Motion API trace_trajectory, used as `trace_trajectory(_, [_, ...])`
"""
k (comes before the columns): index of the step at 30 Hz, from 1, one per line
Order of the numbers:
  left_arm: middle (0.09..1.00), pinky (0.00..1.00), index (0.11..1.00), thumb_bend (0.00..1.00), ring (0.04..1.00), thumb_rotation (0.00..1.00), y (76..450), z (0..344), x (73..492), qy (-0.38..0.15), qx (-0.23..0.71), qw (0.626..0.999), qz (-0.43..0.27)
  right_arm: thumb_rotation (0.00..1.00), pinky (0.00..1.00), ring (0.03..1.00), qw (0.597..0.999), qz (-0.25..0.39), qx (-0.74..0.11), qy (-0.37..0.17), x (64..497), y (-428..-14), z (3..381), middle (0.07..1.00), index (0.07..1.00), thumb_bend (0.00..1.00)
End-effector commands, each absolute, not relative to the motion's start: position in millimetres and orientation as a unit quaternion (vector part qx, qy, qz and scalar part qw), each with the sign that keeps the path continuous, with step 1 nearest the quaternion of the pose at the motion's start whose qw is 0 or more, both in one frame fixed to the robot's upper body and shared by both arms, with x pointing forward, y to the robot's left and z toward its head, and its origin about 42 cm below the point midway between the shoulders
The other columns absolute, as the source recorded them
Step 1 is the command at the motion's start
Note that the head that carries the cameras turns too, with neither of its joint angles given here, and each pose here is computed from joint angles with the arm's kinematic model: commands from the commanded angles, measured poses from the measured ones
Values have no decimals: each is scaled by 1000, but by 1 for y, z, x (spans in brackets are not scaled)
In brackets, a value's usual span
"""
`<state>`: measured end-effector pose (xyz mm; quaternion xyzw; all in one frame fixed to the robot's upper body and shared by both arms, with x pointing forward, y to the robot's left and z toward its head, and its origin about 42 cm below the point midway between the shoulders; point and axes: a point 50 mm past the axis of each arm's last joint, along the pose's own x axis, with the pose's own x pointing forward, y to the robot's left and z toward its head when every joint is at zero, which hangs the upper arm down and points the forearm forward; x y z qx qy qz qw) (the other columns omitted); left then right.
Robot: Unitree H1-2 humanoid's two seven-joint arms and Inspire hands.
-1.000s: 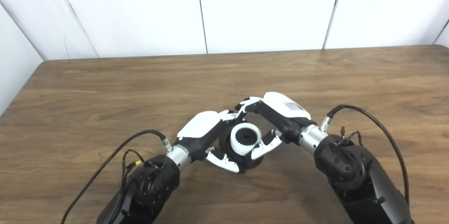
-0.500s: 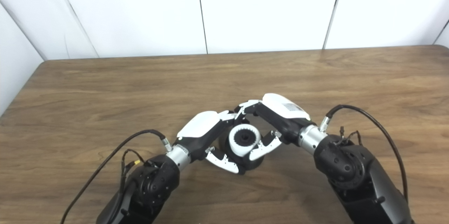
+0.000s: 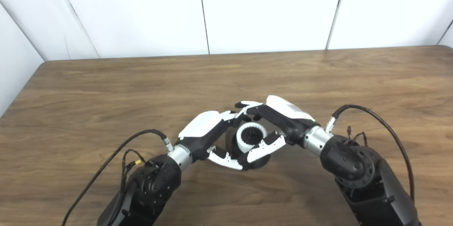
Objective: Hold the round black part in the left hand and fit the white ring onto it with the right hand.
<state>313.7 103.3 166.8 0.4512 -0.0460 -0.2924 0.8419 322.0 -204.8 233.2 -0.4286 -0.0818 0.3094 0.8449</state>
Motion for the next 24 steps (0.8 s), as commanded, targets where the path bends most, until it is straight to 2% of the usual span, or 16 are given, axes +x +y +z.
trace_trajectory(1, [917,858,876,1000,962,338,104,151,307,5,437,839,-324,441,784,916,848,298,-424,-108,324,-205,249,918,886,1000])
trace_trajectory(7, [929,852,910,1000,965,344,107,153,305,17,416,850,-324,446,807,916,860,284,-412,-102,322,-212,247,913,880,1000])
trace_trajectory(11, [932,824,937,1000,952,351,111,152,304,16,387,866,-316,471,769,898,871,273,-396,-101,322,-219,245,910,882,1000])
trace_trajectory(16, [928,806,955,1000,931,359,116,150,302,8,356,886,-298,512,825,918,892,260,-360,-89,319,-225,242,920,888,1000])
trace_trajectory(24, [953,858,986,1000,945,409,125,147,297,6,316,906,-281,555,845,923,912,237,-327,-76,314,-231,233,927,897,1000])
